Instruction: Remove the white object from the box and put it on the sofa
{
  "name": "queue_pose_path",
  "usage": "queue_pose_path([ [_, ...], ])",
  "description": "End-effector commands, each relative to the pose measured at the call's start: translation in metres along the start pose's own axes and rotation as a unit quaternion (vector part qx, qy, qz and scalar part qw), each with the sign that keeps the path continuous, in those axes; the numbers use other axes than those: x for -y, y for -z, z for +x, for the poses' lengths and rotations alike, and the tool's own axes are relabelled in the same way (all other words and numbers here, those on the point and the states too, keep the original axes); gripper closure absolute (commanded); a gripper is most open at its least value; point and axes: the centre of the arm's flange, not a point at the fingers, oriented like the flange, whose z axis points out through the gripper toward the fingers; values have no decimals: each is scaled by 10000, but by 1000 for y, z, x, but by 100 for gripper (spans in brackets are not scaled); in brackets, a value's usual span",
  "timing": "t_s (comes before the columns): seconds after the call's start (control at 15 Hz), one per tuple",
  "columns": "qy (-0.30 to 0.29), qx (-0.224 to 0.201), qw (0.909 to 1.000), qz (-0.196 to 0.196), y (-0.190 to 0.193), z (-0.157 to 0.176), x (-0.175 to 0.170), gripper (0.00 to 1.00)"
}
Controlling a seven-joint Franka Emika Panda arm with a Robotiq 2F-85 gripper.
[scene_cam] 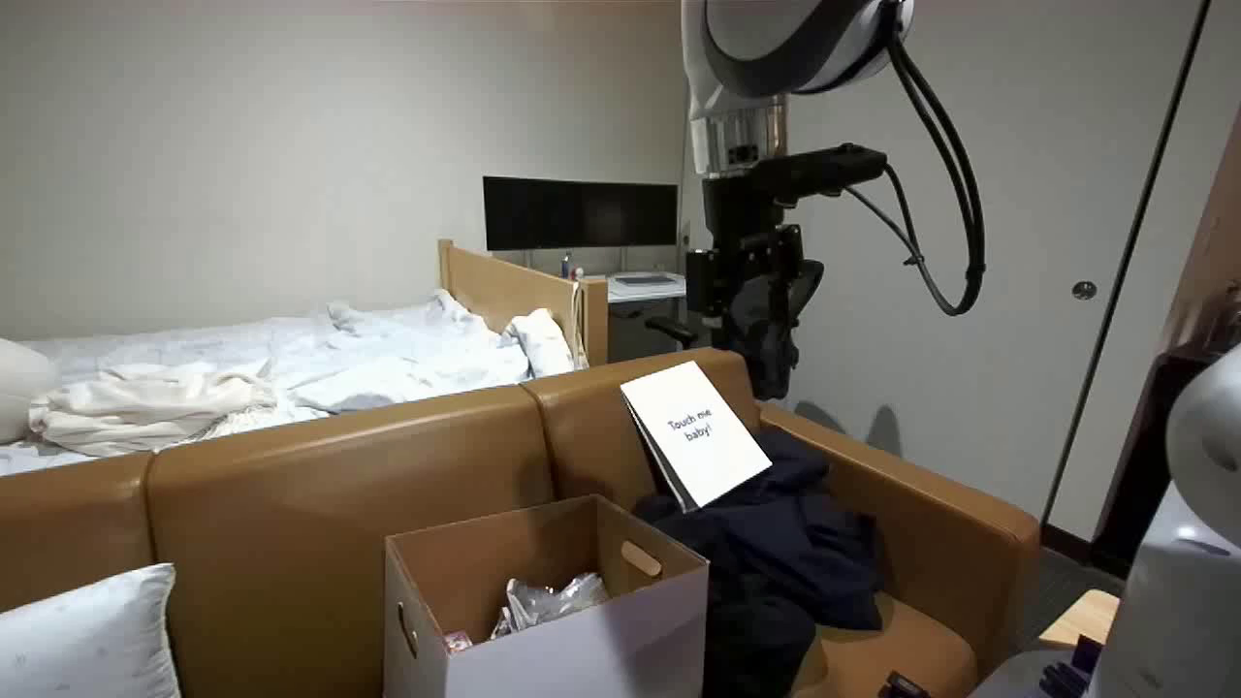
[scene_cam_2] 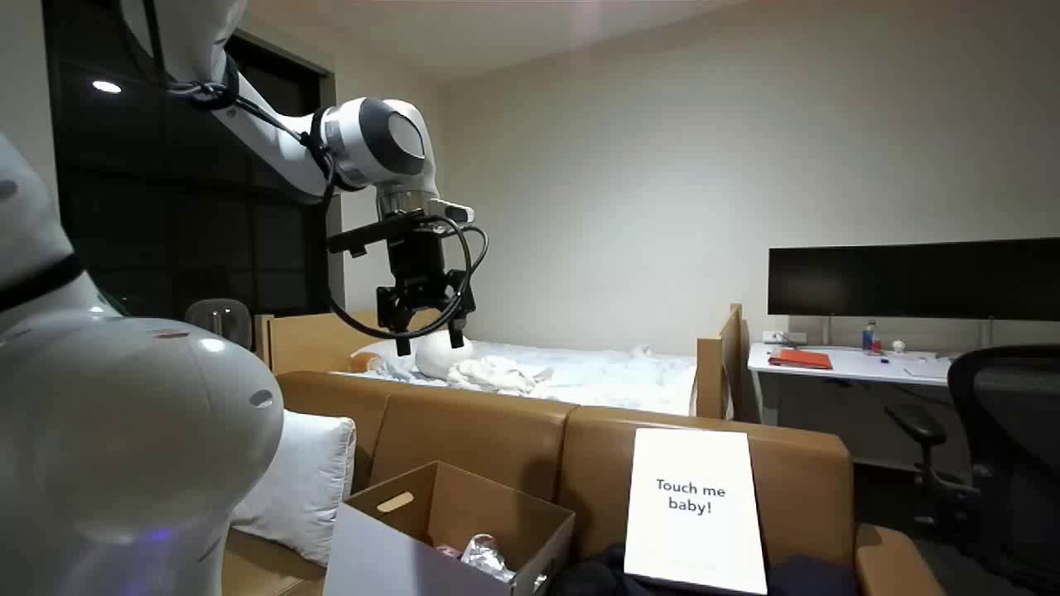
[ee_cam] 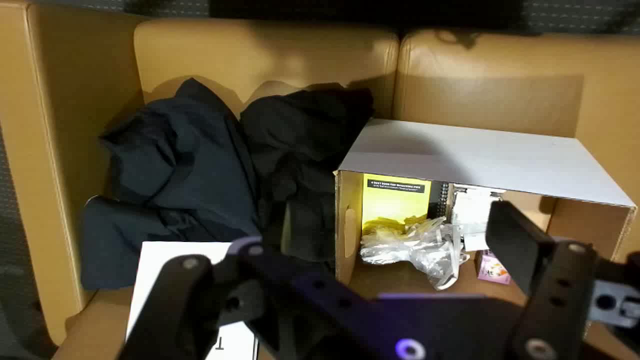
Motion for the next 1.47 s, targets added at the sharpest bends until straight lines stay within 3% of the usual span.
queue_pose_path([
  [0.0,0,0,10000,0,0,0,0,0],
  [1.27,0,0,10000,0,0,0,0,0],
  [1.4,-126,-318,9994,88,5,15,11,0],
])
